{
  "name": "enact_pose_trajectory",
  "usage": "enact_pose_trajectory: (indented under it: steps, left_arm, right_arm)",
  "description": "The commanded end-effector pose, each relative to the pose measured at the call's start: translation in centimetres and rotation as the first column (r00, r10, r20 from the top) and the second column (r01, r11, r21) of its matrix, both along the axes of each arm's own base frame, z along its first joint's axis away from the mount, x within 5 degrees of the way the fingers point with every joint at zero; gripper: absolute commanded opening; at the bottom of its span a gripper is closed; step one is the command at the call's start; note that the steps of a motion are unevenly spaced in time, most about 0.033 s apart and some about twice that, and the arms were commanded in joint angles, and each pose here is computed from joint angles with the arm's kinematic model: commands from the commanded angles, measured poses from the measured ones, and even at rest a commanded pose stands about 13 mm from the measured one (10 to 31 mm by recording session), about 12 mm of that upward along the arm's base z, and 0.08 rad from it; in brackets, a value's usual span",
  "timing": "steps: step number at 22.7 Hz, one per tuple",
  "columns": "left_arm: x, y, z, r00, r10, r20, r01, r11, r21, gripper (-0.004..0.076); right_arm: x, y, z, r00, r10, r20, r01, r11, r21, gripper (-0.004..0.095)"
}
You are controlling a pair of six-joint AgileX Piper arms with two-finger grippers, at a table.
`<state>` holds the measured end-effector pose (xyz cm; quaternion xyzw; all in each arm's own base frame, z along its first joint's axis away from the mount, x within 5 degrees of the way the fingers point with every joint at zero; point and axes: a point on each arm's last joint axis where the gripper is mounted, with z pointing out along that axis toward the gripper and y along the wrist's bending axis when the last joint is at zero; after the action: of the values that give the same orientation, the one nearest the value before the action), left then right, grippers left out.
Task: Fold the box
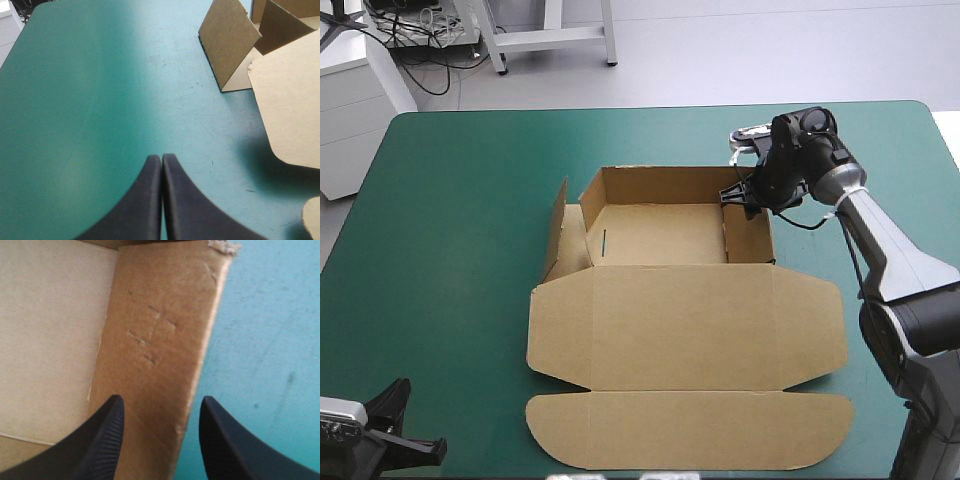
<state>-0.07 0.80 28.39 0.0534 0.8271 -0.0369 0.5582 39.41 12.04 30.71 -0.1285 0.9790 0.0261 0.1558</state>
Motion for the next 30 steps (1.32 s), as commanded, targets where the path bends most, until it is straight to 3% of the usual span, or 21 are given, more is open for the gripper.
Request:
enact_pose_trajectory:
  steps: [1,7,9,10,12,18,30]
  left_arm:
    - [0.2,-0.1,1.2,0.998,-0.001,0.069,0.002,1.000,-0.024,-0.0010]
    - [0.2,-0.1,1.2,0.998,-0.001,0.069,0.002,1.000,-0.024,-0.0010]
    - [0.2,-0.1,1.2,0.998,-0.001,0.069,0.002,1.000,-0.024,-0.0010]
    - [0.2,-0.1,1.2,0.998,-0.001,0.069,0.002,1.000,-0.024,-0.0010]
    - [0.2,-0.1,1.2,0.998,-0.001,0.069,0.002,1.000,-0.024,-0.0010]
    - [0.2,-0.1,1.2,0.998,-0.001,0.069,0.002,1.000,-0.024,-0.0010]
    - [0.2,-0.1,1.3,0.997,-0.001,0.073,0.003,1.000,-0.024,-0.0010]
  right_arm:
    - [-0.1,-0.1,1.1,1.000,0.000,0.022,0.000,1.000,0.006,0.0444]
    - [0.9,0.2,-1.1,1.000,-0.009,-0.029,0.008,1.000,-0.007,0.0407]
    - [1.0,0.2,-1.4,0.999,-0.021,-0.037,0.020,1.000,-0.006,0.0283]
    - [0.9,0.3,-1.4,0.999,-0.022,-0.040,0.022,1.000,-0.001,0.0144]
    - [0.9,0.3,-1.3,0.999,-0.026,-0.039,0.026,1.000,0.001,-0.0014]
    - [0.3,0.2,0.1,1.000,-0.016,-0.009,0.016,1.000,0.026,-0.0020]
    - [-6.7,-2.2,11.7,0.958,-0.027,0.286,0.002,0.996,0.087,-0.0020]
